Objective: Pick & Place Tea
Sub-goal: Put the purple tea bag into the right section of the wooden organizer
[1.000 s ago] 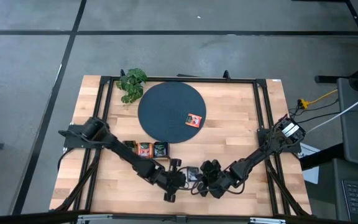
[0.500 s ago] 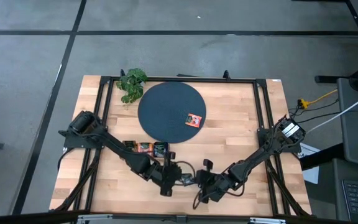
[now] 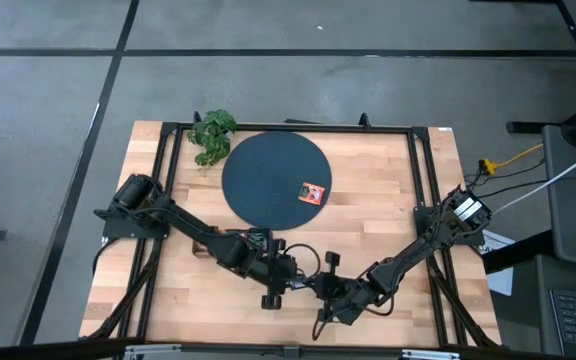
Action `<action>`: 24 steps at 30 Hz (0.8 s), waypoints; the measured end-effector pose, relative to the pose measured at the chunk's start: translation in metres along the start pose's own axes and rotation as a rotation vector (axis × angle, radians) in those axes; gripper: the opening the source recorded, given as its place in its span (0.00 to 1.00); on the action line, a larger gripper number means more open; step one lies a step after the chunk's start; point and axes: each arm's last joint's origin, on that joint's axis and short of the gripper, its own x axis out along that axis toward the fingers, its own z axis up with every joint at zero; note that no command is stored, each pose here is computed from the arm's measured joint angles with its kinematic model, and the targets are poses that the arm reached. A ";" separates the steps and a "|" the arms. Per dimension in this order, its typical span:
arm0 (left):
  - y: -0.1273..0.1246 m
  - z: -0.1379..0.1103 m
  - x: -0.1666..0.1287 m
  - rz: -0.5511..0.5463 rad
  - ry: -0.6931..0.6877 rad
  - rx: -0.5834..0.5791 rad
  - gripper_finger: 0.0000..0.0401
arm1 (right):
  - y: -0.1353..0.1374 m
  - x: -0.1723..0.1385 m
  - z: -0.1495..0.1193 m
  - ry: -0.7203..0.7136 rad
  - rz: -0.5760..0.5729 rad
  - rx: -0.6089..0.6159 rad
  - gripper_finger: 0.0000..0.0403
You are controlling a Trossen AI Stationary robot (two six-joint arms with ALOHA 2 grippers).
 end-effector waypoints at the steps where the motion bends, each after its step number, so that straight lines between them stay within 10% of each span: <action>1: 0.001 0.001 0.000 0.000 -0.008 -0.003 0.44 | 0.000 0.000 0.001 -0.005 0.002 -0.007 0.01; 14: 0.005 0.005 0.001 -0.056 -0.008 -0.007 0.04 | 0.002 0.000 0.003 -0.030 0.016 0.011 0.06; 24: 0.011 -0.010 -0.006 0.029 0.157 0.036 0.01 | -0.004 0.006 0.003 0.052 0.074 0.210 0.20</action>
